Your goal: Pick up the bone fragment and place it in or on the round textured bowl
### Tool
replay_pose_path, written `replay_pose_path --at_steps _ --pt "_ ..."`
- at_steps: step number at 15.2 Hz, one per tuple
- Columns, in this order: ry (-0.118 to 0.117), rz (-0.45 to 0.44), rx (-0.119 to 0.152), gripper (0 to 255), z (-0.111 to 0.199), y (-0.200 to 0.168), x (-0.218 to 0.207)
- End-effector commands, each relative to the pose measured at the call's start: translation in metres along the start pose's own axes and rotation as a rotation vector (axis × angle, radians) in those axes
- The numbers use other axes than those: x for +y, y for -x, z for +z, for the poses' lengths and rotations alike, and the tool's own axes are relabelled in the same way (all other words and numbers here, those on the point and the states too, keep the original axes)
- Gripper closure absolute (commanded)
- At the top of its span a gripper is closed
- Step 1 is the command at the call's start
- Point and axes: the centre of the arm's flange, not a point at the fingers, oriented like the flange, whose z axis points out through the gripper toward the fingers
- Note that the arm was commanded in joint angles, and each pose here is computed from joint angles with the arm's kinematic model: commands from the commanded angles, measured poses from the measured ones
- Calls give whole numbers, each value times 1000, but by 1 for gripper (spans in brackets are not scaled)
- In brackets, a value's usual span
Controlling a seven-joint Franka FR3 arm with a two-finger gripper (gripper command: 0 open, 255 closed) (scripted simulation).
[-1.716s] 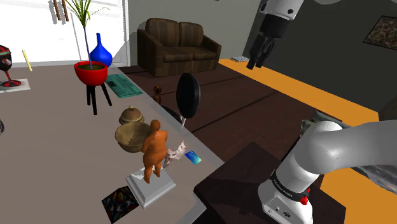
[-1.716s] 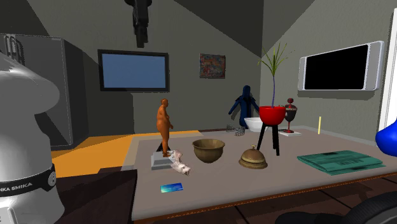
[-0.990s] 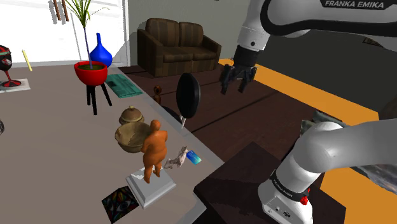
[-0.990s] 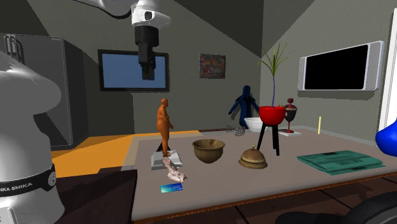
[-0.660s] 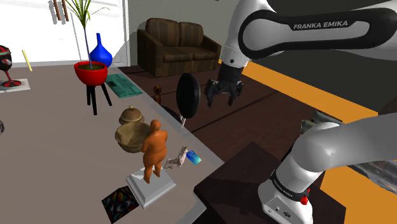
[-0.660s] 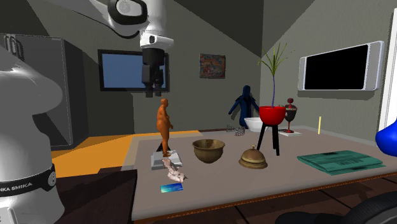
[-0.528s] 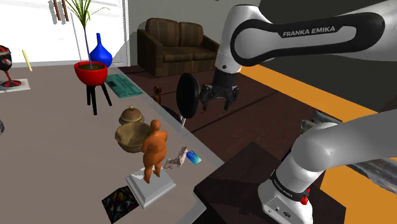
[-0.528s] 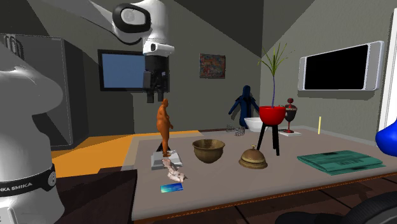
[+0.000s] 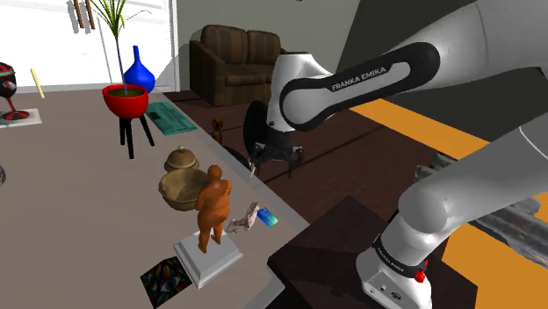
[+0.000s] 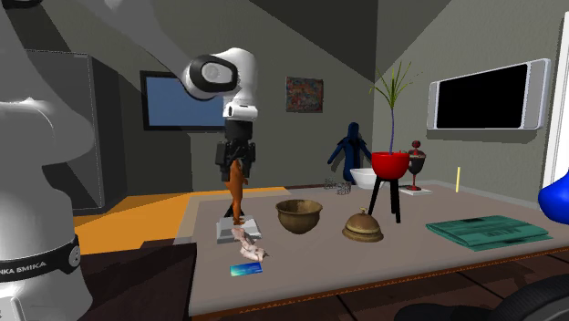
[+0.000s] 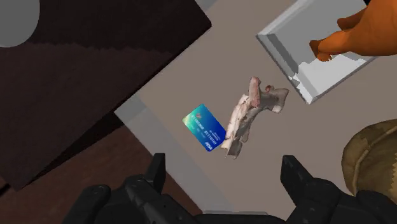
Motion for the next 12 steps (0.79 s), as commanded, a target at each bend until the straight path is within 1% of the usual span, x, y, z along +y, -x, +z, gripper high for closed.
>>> replay_pose_path --at_steps 1,11,12 --pt "7 76 -9 0 23 -5 -17" --pt "57 425 -47 0 140 -38 -79" --pt "61 449 -50 0 148 -41 -82"
